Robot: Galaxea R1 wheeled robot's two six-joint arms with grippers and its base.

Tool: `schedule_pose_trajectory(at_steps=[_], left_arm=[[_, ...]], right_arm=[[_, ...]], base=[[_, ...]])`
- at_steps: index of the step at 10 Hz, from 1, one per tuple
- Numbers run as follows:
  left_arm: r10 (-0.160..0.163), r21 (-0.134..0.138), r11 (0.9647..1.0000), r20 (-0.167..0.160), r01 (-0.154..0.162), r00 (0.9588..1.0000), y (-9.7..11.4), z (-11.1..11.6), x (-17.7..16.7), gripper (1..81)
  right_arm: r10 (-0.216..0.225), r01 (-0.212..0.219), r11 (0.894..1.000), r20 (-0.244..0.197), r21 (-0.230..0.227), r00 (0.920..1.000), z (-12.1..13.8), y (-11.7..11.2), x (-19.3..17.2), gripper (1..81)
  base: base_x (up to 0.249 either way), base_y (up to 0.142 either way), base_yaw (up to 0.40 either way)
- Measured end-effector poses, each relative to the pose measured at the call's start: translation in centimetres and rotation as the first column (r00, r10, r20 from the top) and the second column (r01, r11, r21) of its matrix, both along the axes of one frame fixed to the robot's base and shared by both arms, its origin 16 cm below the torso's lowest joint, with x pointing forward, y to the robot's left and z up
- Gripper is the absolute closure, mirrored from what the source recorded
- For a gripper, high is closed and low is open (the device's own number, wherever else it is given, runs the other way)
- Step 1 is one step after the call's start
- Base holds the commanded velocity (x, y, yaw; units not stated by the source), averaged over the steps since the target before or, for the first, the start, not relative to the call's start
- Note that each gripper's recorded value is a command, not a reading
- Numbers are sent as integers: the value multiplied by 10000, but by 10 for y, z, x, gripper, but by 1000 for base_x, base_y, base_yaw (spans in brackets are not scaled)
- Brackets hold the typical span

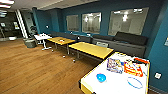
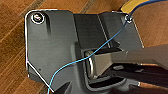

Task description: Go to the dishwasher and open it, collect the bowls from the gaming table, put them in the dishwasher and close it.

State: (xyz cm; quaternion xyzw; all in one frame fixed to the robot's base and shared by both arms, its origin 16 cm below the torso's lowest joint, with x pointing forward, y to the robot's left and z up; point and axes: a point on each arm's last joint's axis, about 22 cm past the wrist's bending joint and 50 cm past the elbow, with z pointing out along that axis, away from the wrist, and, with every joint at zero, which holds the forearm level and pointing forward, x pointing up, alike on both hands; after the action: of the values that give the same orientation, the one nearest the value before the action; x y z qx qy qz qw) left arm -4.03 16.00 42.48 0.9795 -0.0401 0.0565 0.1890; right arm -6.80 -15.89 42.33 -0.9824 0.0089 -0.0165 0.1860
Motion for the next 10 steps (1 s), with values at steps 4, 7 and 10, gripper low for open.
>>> schedule_pose_trajectory(at_steps=[4, 7, 10], left_arm=[[-2, 14, 10000, -3, 2, 10000, 1, 0, 0, 10], [7, -8, 10000, 80, -7, 10000, -1, 0, 7, 10], [10, 24, 10000, 39, -11, 10000, 1, 0, 5, 10]], right_arm=[[3, -3, 10000, -12, 4, 10000, 0, 0, -1, 10], [-9, 9, 10000, 31, 42, 10000, 0, 3, 3, 10], [-21, 21, 10000, 99, -7, 9999, 0, -1, 7, 10]], base=[[207, 80, 0], [146, 22, 0], [0, 0, 0]])
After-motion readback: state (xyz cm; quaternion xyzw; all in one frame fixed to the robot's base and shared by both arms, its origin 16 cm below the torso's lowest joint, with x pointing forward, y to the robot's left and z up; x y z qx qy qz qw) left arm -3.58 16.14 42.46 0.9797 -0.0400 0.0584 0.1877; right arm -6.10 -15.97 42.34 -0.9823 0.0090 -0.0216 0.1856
